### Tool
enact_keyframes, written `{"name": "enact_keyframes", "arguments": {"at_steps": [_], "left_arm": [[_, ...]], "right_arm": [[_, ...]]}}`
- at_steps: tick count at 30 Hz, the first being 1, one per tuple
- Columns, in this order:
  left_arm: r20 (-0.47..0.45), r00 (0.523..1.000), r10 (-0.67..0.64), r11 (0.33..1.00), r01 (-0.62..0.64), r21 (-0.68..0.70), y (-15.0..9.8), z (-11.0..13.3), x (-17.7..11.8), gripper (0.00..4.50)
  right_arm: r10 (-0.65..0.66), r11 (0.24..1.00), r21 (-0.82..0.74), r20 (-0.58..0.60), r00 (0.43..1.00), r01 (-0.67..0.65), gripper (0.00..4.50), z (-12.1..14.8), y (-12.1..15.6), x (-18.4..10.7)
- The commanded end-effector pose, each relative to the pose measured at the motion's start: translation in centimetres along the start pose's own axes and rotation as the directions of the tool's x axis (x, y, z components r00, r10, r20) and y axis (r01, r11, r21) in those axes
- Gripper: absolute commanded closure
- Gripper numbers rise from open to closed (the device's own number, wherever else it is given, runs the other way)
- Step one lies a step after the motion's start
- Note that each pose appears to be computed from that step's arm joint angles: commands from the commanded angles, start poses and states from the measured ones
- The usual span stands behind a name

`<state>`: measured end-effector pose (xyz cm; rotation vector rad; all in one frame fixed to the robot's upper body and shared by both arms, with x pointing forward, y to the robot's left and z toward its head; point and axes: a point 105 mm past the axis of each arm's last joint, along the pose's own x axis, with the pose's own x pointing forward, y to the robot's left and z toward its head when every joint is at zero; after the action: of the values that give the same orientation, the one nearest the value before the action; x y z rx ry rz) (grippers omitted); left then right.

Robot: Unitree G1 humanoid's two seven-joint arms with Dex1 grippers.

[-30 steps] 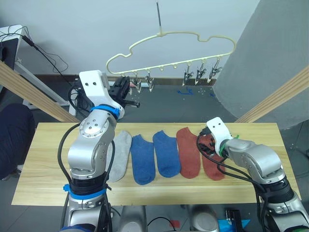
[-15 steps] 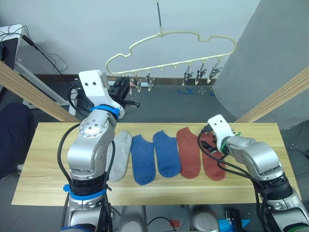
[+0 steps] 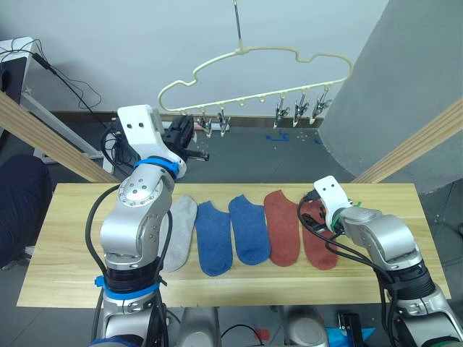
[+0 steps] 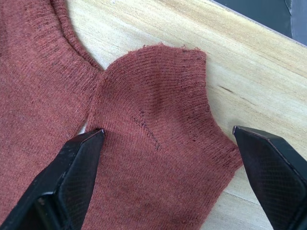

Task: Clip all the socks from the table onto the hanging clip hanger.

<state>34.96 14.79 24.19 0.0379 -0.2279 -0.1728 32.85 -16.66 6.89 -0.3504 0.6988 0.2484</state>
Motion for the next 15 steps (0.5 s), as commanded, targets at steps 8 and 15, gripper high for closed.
{"name": "enact_keyframes", "arguments": {"at_steps": [8, 15], "left_arm": [[-0.004, 1.0, 0.023, 1.0, -0.023, 0.01, 0.55, 0.01, -0.26, 4.47], [-0.004, 1.0, 0.021, 1.0, -0.021, 0.008, 0.51, -0.06, -0.25, 4.47]], "right_arm": [[0.006, 0.999, 0.036, -0.069, 0.998, -0.004, 0.01, -1.98, -0.19, 0.7], [0.004, 0.999, 0.035, -0.069, 0.998, -0.001, 0.01, -2.01, -0.27, 0.68]]}}
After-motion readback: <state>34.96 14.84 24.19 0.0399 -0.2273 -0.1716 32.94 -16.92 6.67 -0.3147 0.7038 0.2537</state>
